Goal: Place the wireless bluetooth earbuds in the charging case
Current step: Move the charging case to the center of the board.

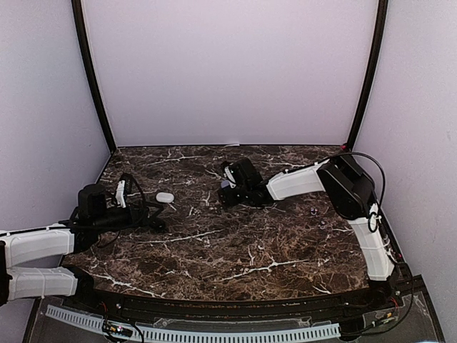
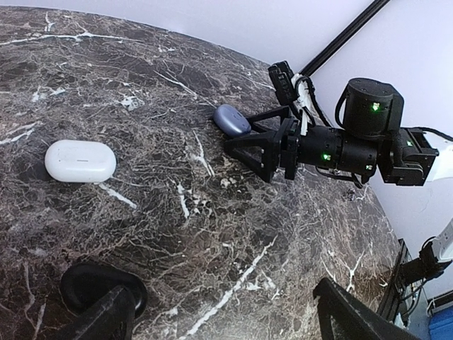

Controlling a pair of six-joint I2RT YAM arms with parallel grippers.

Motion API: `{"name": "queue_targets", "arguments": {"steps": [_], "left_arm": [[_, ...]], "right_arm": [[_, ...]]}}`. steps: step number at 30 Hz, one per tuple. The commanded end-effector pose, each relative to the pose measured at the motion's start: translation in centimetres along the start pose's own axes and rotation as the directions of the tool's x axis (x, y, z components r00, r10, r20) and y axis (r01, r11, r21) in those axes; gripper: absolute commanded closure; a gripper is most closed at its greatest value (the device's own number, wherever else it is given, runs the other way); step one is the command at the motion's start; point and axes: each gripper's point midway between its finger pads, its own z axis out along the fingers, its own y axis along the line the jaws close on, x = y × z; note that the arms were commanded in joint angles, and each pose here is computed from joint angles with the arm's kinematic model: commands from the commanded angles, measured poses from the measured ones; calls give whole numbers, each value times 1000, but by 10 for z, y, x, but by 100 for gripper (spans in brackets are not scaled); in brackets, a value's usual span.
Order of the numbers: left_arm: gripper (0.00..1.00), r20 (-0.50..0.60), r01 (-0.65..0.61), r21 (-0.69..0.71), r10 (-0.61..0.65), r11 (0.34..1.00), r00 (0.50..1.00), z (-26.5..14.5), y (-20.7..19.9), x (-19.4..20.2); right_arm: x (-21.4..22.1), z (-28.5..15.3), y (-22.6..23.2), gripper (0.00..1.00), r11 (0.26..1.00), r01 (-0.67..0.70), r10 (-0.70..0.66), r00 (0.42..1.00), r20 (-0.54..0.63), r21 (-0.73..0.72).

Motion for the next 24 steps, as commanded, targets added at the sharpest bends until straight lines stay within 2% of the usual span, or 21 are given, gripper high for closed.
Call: {"name": "queue_targets", "arguments": {"steps": [1, 2, 7, 13, 24], "left_arm": [[8, 16, -15, 23, 15, 1000, 1000, -2, -3, 0], [8, 17, -16, 23, 16, 1000, 1000, -2, -3, 0], [9, 12, -15, 20, 14, 1000, 1000, -2, -2, 1], [9, 10, -12, 26, 11, 1000, 1000, -1, -3, 1], [9, 1, -6, 34, 6, 999, 1000, -1, -4, 2]], "right_arm": [[13, 24, 2, 16, 999, 36, -35, 999, -31, 31], [14, 28, 2, 20, 999, 38, -37, 999, -35, 34], [11, 31, 5, 29, 999, 44, -43, 999, -24, 27], [12, 27, 6, 56, 999, 40, -39, 999, -13, 17], [19, -33, 12, 64, 997, 71, -71, 992, 105, -2]]}}
